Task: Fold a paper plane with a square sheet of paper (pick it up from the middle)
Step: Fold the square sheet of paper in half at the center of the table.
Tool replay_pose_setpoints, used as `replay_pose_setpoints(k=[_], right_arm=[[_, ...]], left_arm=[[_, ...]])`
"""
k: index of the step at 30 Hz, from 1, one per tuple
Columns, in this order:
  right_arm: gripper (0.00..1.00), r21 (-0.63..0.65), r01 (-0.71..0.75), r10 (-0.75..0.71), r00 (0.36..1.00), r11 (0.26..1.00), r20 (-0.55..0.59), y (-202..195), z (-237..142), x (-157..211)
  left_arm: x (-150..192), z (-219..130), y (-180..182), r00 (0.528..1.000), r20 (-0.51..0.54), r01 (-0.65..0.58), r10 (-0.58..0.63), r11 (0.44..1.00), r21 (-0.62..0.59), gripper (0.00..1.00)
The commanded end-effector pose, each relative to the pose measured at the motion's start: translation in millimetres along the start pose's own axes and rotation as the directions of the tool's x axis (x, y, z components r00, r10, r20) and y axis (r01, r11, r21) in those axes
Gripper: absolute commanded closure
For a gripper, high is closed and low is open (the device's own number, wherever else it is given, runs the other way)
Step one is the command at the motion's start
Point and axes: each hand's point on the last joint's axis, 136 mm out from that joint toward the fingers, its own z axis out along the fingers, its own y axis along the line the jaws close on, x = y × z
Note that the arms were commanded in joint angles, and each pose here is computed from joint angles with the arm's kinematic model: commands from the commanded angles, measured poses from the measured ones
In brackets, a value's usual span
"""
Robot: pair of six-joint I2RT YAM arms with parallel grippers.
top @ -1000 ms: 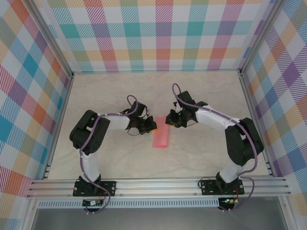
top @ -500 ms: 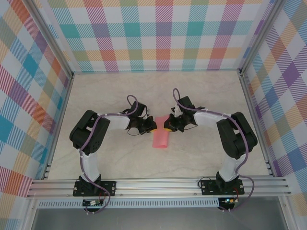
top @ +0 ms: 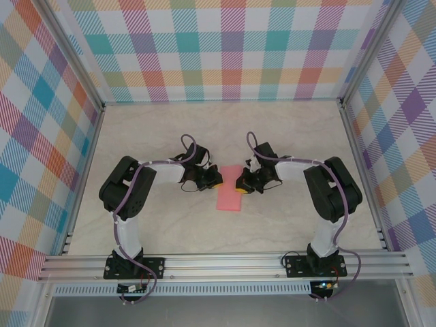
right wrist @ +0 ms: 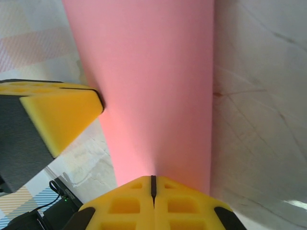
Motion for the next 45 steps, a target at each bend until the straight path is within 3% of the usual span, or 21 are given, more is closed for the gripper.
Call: replay_pose_setpoints(k=[1, 15, 28, 40, 45], right_arm=[[0.95, -0.007, 0.008, -0.008, 1.000, 1.000, -0.014, -9, 5, 2], [0.93, 0.046, -0.017, 0.018, 1.000, 0.999, -0.022, -46, 15, 13], [0.91, -0.186, 0.111, -0.110, 0.994, 0.976, 0.017, 20, -18, 17], [0.93, -0.109, 0.032, -0.038, 0.998, 0.994, -0.054, -31, 11, 35], [0.92, -0.122, 0.056, -0.061, 0.998, 0.991, -0.032, -20, 0, 34]], left_arm=[[14, 7, 26, 0.998, -0.043, 0.030, -0.035, 0.994, -0.105, 1.00], [16, 8, 30, 0.998, -0.054, 0.026, -0.033, 0.993, -0.112, 1.00], [16, 8, 28, 0.998, -0.059, 0.018, -0.025, 0.994, -0.111, 1.00], [16, 12, 29, 0.997, -0.070, 0.016, -0.024, 0.994, -0.109, 1.00], [16, 11, 28, 0.997, -0.069, 0.012, -0.020, 0.994, -0.108, 1.00]])
